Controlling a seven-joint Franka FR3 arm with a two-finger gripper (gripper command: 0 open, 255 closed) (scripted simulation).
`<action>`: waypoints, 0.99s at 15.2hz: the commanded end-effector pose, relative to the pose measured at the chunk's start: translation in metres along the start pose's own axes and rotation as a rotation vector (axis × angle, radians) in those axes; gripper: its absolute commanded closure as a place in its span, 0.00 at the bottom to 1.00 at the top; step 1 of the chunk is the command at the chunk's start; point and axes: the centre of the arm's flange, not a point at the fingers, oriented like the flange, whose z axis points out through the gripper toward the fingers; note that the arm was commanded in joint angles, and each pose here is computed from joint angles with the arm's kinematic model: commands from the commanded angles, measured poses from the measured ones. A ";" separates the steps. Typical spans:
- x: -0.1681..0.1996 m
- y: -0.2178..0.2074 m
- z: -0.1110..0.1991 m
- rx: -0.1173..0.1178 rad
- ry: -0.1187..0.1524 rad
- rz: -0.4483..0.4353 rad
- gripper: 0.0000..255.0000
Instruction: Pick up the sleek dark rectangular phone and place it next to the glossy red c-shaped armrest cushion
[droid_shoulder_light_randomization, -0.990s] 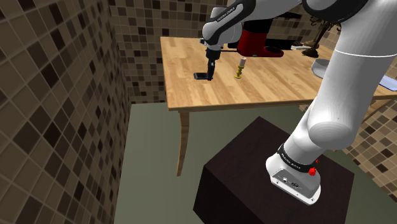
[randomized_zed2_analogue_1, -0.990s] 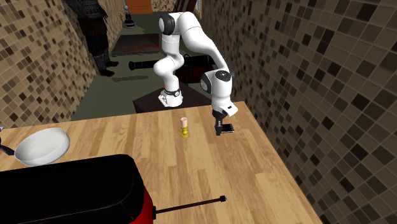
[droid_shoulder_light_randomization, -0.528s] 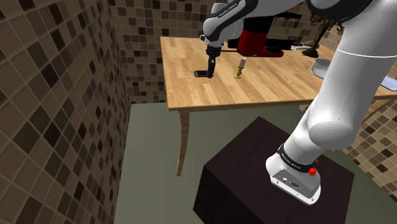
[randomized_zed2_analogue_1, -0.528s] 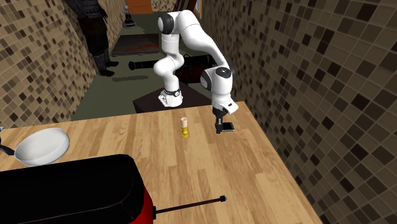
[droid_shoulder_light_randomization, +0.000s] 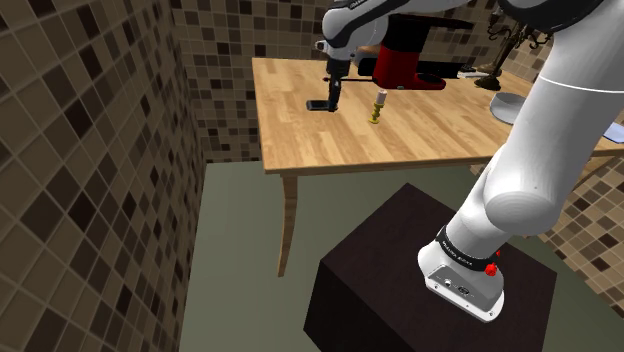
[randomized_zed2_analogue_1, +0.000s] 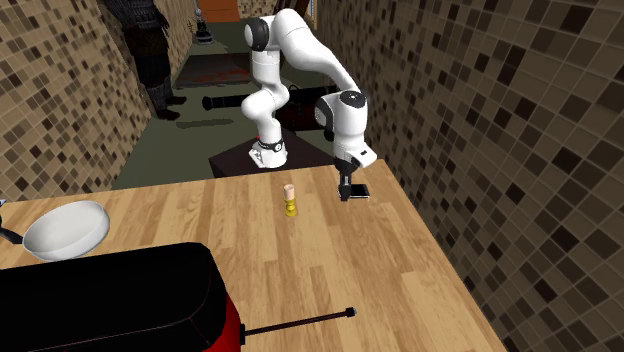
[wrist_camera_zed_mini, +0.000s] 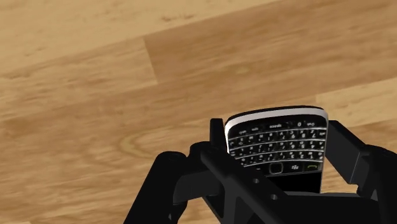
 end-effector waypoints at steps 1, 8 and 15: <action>0.000 0.000 -0.011 0.000 0.000 0.000 1.00; 0.001 0.000 -0.048 0.000 0.000 0.000 1.00; 0.001 -0.001 -0.084 0.000 0.000 0.000 1.00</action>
